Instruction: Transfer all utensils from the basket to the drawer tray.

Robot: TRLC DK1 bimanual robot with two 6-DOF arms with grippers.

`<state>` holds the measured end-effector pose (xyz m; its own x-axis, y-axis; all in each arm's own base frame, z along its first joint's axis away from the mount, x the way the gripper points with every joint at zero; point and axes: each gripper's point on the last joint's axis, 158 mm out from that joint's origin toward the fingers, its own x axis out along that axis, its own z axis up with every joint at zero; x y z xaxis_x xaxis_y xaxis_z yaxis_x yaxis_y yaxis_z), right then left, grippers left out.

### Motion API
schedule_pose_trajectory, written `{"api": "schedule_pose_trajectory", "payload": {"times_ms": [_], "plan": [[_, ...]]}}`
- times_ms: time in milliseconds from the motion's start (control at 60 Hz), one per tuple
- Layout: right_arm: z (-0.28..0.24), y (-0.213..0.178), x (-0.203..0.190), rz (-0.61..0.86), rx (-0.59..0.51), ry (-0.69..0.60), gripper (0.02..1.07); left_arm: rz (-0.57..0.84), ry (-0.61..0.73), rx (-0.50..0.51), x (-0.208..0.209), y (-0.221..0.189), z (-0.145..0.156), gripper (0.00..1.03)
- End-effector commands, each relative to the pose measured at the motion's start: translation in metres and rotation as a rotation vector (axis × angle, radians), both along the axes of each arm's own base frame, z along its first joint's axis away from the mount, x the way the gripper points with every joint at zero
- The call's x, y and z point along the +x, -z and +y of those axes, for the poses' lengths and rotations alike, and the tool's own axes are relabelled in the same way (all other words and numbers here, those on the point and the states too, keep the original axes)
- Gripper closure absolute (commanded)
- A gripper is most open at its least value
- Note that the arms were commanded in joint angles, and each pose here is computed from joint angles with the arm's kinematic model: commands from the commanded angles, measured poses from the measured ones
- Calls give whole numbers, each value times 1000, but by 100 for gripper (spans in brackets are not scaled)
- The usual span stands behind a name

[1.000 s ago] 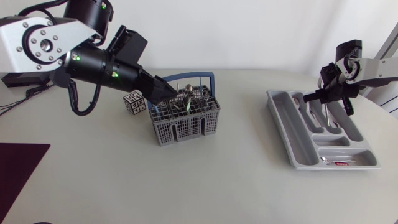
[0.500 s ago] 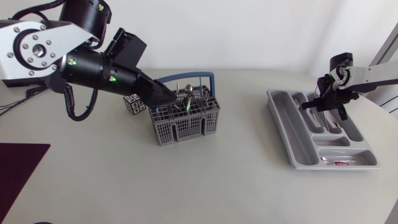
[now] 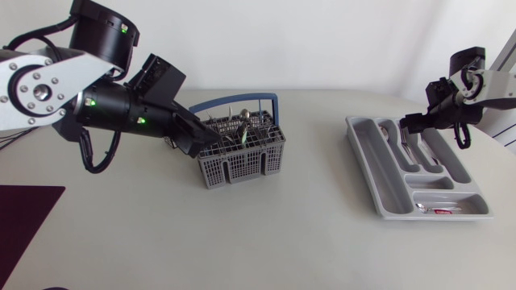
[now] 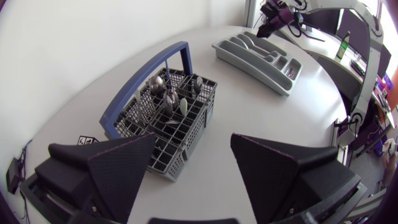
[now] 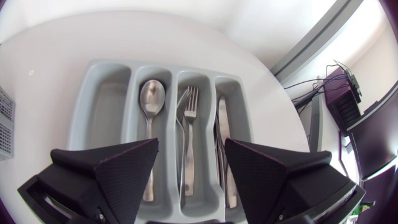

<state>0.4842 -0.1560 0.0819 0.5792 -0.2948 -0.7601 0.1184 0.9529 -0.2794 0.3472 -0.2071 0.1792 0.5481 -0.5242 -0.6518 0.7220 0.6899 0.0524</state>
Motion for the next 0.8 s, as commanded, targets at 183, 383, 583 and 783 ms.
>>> {"api": "schedule_pose_trajectory", "payload": {"times_ms": [183, 383, 583, 783], "plan": [[79, -31, -32, -56, 59, -164, 19, -69, 13, 64, -7, 9, 16, 19], [142, -46, -55, -86, 60, -302, 18, -201, 43, 97, -10, 32, 25, 19], [198, -56, -73, -114, 66, -429, 18, -307, 8, 121, 15, 53, 49, 33], [223, -49, -77, -100, 47, -464, 18, -329, 20, 68, 32, 60, 45, 46]]}}
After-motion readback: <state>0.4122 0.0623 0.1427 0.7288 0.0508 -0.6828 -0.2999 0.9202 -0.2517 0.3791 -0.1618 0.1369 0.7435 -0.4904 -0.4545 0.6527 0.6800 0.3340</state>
